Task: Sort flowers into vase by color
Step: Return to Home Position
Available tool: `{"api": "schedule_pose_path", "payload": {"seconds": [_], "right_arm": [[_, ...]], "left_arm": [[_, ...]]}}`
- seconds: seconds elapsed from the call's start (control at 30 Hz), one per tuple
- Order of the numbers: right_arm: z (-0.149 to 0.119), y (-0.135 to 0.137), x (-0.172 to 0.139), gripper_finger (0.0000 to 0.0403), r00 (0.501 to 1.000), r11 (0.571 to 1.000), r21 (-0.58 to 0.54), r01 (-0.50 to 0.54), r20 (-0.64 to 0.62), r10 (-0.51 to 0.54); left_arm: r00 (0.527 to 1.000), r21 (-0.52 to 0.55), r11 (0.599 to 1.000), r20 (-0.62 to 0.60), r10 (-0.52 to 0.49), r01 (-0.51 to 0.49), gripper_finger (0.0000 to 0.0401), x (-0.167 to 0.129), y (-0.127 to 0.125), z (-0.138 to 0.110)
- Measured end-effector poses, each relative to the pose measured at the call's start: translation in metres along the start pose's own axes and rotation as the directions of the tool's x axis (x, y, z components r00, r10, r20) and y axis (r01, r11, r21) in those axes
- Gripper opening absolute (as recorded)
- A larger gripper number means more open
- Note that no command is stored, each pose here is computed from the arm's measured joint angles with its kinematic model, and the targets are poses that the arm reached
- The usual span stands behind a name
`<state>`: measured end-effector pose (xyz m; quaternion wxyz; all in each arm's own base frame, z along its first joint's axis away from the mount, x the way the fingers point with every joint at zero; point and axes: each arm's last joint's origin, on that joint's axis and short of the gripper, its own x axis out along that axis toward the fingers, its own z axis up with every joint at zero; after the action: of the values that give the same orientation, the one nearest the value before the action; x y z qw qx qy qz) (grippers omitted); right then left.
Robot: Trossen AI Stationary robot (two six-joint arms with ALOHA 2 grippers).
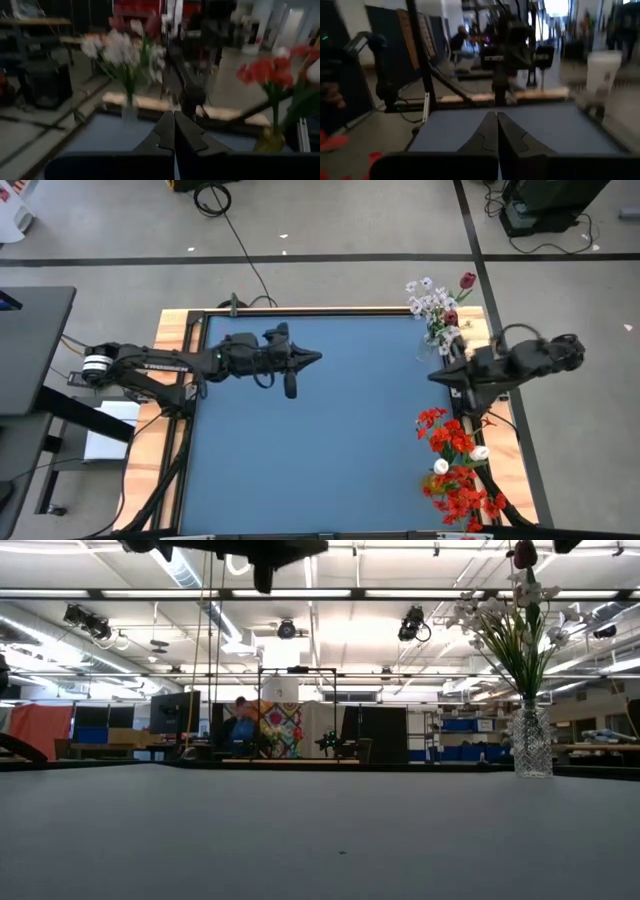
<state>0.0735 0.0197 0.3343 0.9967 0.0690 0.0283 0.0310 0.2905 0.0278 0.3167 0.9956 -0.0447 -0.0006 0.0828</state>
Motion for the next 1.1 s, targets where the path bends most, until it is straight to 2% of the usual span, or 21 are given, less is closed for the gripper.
{"api": "schedule_pose_path", "payload": {"seconds": [0.1, 0.23, 0.3, 0.37, 0.43, 0.53, 0.63, 0.73, 0.87, 1.1], "right_arm": [[0.003, -0.005, -0.02, 0.0, 0.997, 0.997, -0.075, -0.014, 0.076, 0.02], [0.005, -0.018, -0.045, 0.0, 0.978, 0.993, -0.024, 0.112, 0.177, -0.106], [-0.004, -0.021, -0.052, 0.0, 0.978, 0.994, -0.016, 0.105, 0.183, -0.101], [-0.019, -0.023, -0.055, 0.0, 0.98, 0.999, -0.005, 0.041, 0.194, -0.039], [-0.034, -0.022, -0.048, 0.0, 0.985, 1.0, 0.003, 0.013, 0.171, -0.013], [-0.053, -0.018, -0.03, 0.0, 0.997, 0.998, -0.058, -0.015, 0.07, 0.02], [-0.056, -0.015, -0.017, 0.0, 0.991, 0.994, -0.101, 0.036, 0.133, -0.022], [-0.055, -0.016, -0.014, 0.0, 0.978, 0.994, -0.071, 0.082, 0.199, -0.067], [-0.072, -0.015, -0.004, 0.0, 0.988, 0.998, -0.025, 0.059, 0.142, -0.055], [-0.091, -0.015, 0.013, 0.0, 0.979, 0.998, 0.036, 0.058, 0.192, -0.064]], "left_arm": [[0.999, 0.002, 1.0, 0.041, 0.02, -0.02, 0.0002, -0.005, 0.006, 0.009], [1.0, 0.005, 1.0, 0.005, 0.024, -0.024, 0.0002, -0.004, 0.007, 0.005], [1.0, 0.01, 1.0, 0.004, 0.002, -0.002, 0.0002, -0.003, 0.002, 0.001], [0.999, 0.026, 0.999, 0.024, -0.023, 0.022, 0.0002, -0.004, -0.004, -0.012], [0.998, 0.015, 1.0, 0.06, -0.022, 0.021, 0.0002, -0.008, -0.008, -0.03], [0.994, -0.045, 0.999, 0.106, 0.013, -0.008, 0.0002, -0.02, -0.01, -0.057], [0.997, -0.058, 0.998, 0.072, 0.019, -0.015, 0.0002, -0.034, -0.01, -0.081], [0.998, -0.063, 0.998, 0.058, 0.009, -0.006, 0.0002, -0.042, -0.011, -0.089], [0.999, -0.042, 0.999, 0.044, 0.014, -0.012, 0.0002, -0.044, -0.008, -0.093], [0.997, -0.027, 0.997, 0.03, -0.066, 0.067, 0.0004, -0.041, 0.01, -0.092]]}}
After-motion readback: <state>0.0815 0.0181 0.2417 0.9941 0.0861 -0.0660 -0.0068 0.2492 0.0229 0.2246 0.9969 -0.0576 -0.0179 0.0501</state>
